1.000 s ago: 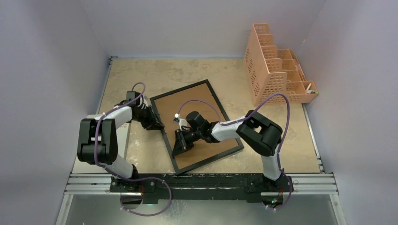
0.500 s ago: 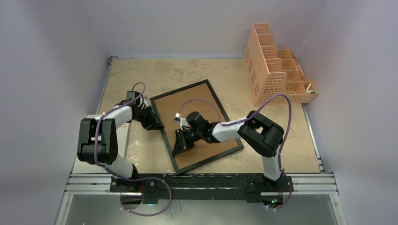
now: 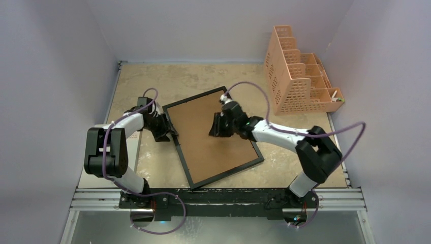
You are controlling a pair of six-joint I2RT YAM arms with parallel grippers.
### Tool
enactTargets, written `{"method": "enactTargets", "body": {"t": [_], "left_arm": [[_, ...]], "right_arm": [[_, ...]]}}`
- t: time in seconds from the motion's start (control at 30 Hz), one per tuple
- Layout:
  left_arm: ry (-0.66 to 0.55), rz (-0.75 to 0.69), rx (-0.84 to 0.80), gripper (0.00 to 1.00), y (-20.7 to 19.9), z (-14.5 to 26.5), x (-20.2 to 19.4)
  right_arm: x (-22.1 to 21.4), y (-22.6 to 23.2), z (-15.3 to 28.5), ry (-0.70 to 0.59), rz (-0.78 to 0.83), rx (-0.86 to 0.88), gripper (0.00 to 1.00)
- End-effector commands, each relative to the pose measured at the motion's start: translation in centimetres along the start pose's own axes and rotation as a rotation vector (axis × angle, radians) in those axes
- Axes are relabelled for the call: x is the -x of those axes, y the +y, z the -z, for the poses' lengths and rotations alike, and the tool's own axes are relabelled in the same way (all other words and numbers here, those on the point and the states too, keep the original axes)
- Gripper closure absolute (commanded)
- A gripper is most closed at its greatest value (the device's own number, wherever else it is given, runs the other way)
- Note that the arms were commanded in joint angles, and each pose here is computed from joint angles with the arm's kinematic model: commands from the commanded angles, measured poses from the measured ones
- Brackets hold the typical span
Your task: Put the photo into the frame
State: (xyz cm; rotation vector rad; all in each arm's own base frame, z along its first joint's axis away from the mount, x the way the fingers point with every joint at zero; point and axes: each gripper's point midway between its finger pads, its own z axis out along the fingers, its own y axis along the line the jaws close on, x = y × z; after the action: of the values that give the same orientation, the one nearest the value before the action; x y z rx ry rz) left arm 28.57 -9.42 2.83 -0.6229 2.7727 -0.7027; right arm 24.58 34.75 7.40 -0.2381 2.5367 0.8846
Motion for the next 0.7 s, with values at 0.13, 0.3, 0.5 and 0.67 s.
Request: {"method": "enactTargets", "body": {"t": [0.13,0.3,0.5,0.67], "left_arm": [[-0.110,-0.064,0.003,0.37,-2.2,2.5,3.7],[-0.105,-0.050,0.005,0.35,-1.6,1.8,3.4],[-0.096,-0.036,0.008,0.34,-1.1,-0.1,3.9],[-0.051,-0.020,-0.025,0.34,-1.3,-1.9,4.0]], "right_arm": [[10.5,-11.0,8.5,-0.345,-0.123,-0.435,0.37],[11.1,-15.5,9.1,-0.319,-0.127,-0.553,0.20],[12.1,-18.3,7.9,-0.295,-0.107,-0.579,0.15],[9.7,-18.9,5.2,-0.143,-0.089,-0.517,0.16]]}}
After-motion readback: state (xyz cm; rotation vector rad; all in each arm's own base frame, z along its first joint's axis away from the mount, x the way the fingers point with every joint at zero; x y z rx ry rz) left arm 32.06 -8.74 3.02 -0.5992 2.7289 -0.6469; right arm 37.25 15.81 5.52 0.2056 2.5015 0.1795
